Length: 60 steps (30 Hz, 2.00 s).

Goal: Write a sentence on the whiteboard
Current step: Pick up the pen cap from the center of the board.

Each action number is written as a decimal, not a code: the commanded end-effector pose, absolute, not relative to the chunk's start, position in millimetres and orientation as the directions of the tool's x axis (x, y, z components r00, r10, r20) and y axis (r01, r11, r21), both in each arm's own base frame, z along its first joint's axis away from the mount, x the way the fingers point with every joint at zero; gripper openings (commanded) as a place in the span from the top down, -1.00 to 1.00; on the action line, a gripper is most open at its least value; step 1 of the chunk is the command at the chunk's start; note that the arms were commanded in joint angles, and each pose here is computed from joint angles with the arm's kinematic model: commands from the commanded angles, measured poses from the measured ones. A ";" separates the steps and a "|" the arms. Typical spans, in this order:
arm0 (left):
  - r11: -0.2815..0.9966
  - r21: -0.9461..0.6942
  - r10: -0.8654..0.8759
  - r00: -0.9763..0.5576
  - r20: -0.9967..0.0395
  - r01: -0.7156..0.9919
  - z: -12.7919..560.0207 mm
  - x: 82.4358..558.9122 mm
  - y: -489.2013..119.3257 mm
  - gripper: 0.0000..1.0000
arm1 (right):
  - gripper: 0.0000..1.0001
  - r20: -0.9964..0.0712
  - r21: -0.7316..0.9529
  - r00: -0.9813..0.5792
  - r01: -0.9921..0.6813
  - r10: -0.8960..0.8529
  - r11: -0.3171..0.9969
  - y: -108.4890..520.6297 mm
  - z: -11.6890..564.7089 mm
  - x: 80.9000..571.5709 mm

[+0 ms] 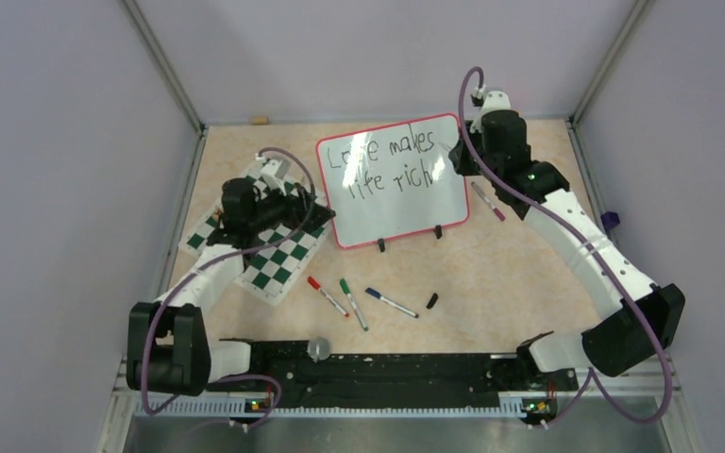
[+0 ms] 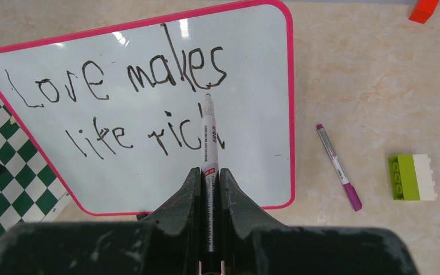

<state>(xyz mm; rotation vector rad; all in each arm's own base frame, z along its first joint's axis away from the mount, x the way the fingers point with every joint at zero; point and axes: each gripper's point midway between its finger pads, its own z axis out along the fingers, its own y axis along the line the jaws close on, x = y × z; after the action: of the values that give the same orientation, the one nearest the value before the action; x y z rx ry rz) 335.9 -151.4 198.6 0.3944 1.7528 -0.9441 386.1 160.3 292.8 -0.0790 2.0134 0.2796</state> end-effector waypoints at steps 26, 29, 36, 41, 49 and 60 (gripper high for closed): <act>0.905 -0.406 -0.380 -0.665 -0.643 -0.125 169.8 221.7 -101.3 -0.97 | 1.00 -0.916 0.165 -0.389 -0.145 0.097 0.976 135.2 318.2 354.9; 0.889 -0.391 -0.445 -0.655 -0.610 -0.239 161.9 212.9 -87.6 -0.98 | 1.00 -0.915 0.169 -0.391 -0.142 0.101 0.975 134.6 317.3 353.8; 0.902 -0.431 -0.264 -0.805 -0.531 -0.011 159.6 210.8 -131.5 -0.98 | 1.00 -0.910 0.172 -0.401 -0.141 0.103 0.975 134.4 312.6 351.2; 0.900 -0.402 -0.151 -0.747 -0.648 0.167 190.7 228.9 -141.9 -0.98 | 1.00 -0.897 0.169 -0.432 -0.142 0.093 0.975 130.3 306.0 338.1; 0.925 -0.303 -0.028 -0.754 -0.656 0.230 201.5 268.9 -176.9 -0.78 | 1.00 -0.847 0.172 -0.523 -0.107 0.092 0.979 115.5 276.8 302.0; 0.825 -0.223 0.259 -0.697 -0.669 0.520 193.5 248.1 -285.1 -0.78 | 1.00 -0.805 0.238 -0.564 -0.026 0.183 0.971 101.5 271.9 267.3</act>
<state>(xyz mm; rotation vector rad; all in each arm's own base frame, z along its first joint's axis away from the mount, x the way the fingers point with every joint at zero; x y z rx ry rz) 246.9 -257.5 173.4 0.4385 2.4550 -0.4961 279.5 109.5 276.0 0.0339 2.1259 0.2726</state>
